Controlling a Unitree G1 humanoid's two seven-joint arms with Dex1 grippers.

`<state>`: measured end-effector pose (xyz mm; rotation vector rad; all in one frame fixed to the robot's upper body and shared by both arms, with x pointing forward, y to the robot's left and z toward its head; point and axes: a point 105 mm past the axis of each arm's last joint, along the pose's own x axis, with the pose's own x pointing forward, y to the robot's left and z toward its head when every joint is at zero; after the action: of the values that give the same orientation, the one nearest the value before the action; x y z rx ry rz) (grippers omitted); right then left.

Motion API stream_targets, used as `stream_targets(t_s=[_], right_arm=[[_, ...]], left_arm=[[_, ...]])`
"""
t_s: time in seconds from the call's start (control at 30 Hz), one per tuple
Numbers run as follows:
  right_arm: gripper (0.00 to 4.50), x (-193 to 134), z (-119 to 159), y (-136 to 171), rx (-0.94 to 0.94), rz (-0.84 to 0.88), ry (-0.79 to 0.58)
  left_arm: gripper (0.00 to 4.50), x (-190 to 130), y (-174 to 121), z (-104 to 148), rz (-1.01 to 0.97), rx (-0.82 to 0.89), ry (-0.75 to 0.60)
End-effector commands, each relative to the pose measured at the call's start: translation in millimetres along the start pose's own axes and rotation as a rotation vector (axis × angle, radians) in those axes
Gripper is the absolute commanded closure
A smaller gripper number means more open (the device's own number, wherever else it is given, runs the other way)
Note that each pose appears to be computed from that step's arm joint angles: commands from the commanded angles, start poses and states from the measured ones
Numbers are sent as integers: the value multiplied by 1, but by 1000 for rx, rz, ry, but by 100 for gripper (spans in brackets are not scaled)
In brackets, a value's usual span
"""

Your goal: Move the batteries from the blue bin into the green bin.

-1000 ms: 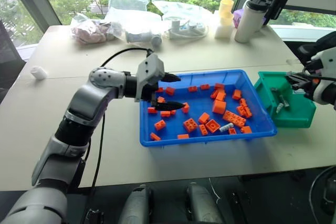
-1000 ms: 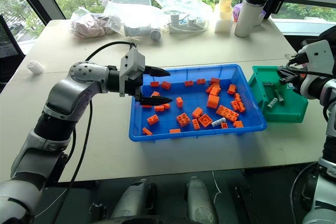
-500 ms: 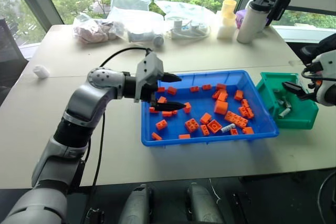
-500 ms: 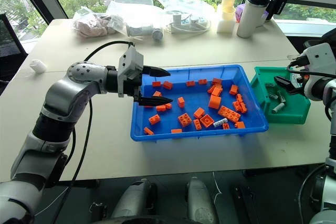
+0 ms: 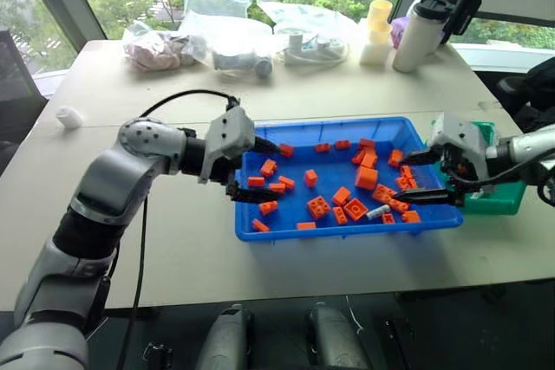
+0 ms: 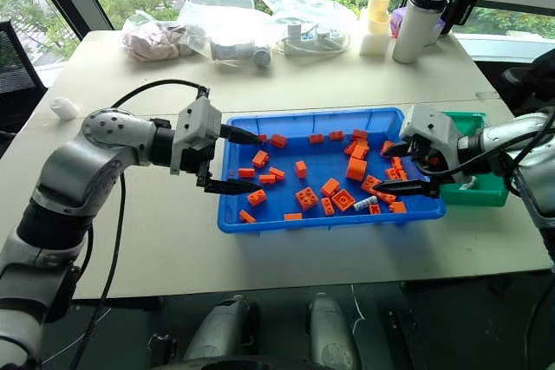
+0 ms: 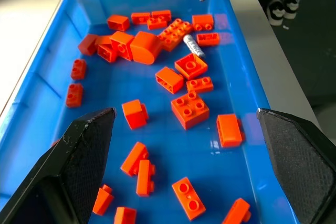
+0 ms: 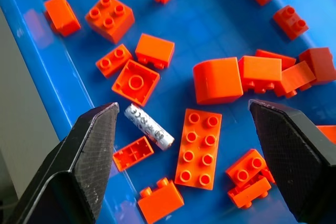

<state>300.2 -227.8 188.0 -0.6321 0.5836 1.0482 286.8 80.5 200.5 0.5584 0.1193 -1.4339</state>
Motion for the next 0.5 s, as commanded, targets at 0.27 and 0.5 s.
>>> stream_targets(t_s=[0.27,0.5], right_arm=[[42,30,-4,-2,-139,155,119],[42,43,-12,3,-152,248,162]], left_arm=[[0,-4,-2,5,63,16,-12],[0,-7,-2,3,81,-1,-7]])
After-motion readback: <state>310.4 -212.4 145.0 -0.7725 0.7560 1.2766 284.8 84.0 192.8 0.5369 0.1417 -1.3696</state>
